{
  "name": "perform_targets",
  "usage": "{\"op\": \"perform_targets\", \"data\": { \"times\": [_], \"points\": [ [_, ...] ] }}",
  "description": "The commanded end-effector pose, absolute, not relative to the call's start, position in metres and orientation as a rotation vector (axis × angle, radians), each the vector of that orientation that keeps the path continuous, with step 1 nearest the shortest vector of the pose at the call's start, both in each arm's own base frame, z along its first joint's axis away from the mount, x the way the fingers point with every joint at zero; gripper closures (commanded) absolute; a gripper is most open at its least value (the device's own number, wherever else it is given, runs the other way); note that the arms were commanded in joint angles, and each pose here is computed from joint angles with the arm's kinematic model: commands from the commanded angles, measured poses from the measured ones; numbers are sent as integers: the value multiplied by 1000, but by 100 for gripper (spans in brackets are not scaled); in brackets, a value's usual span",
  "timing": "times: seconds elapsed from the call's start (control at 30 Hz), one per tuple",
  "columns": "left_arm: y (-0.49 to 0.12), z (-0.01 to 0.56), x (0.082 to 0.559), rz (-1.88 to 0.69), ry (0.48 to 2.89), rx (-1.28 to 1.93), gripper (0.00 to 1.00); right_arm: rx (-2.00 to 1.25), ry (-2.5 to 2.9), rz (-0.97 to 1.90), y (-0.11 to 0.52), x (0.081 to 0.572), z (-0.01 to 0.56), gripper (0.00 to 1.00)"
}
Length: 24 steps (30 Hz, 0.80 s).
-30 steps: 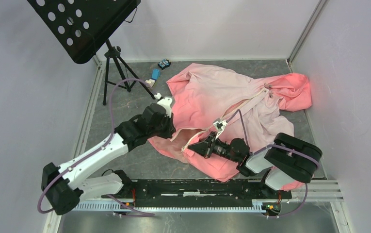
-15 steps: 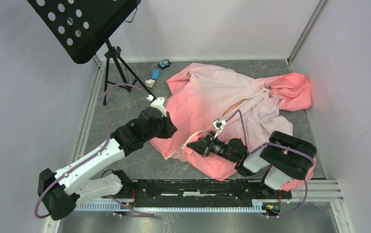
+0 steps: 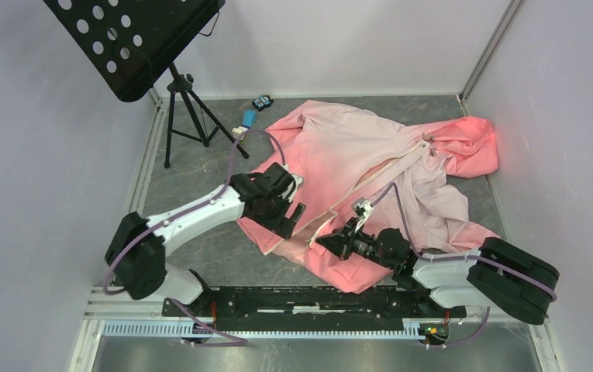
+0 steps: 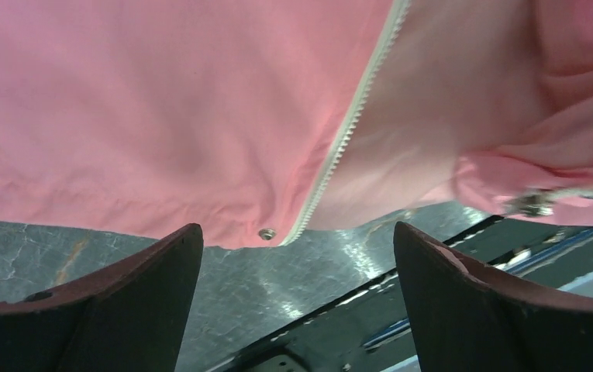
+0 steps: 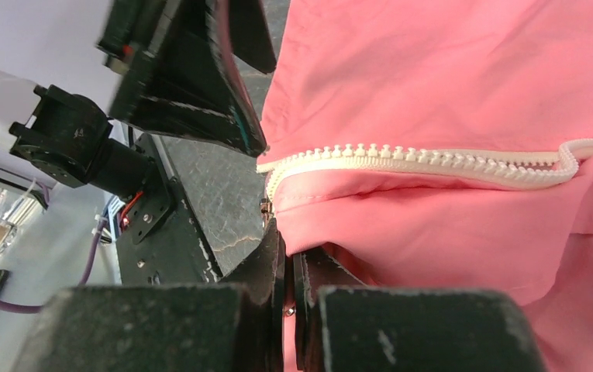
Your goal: Zip up the jacket
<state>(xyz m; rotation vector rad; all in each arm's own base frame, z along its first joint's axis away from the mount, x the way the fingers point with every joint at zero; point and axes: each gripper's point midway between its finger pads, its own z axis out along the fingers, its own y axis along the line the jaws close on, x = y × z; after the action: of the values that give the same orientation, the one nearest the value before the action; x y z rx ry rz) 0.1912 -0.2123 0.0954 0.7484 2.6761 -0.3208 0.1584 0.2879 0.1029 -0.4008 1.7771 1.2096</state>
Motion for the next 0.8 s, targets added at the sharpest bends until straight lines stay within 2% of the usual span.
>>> {"op": "perform_targets", "data": {
  "times": [0.0,0.13,0.27,0.5,0.67,0.77],
  "points": [
    [-203,80,191,-178,2712,1003,3,-432,1771,1155,278,156,96,100],
    [-199,67,199,-38,2728,1014,4,-434,1751,1157,273,153,98,100],
    [-202,60,203,-1,2744,993,8,-436,1732,1162,273,153,102,100],
    [-210,45,211,38,2790,949,21,-438,1736,1182,269,147,96,100],
    [-208,39,215,86,2796,926,24,-437,1729,1186,267,145,97,100],
    [-206,36,221,136,2795,911,33,-435,1730,1185,266,145,96,100]
  ]
}}
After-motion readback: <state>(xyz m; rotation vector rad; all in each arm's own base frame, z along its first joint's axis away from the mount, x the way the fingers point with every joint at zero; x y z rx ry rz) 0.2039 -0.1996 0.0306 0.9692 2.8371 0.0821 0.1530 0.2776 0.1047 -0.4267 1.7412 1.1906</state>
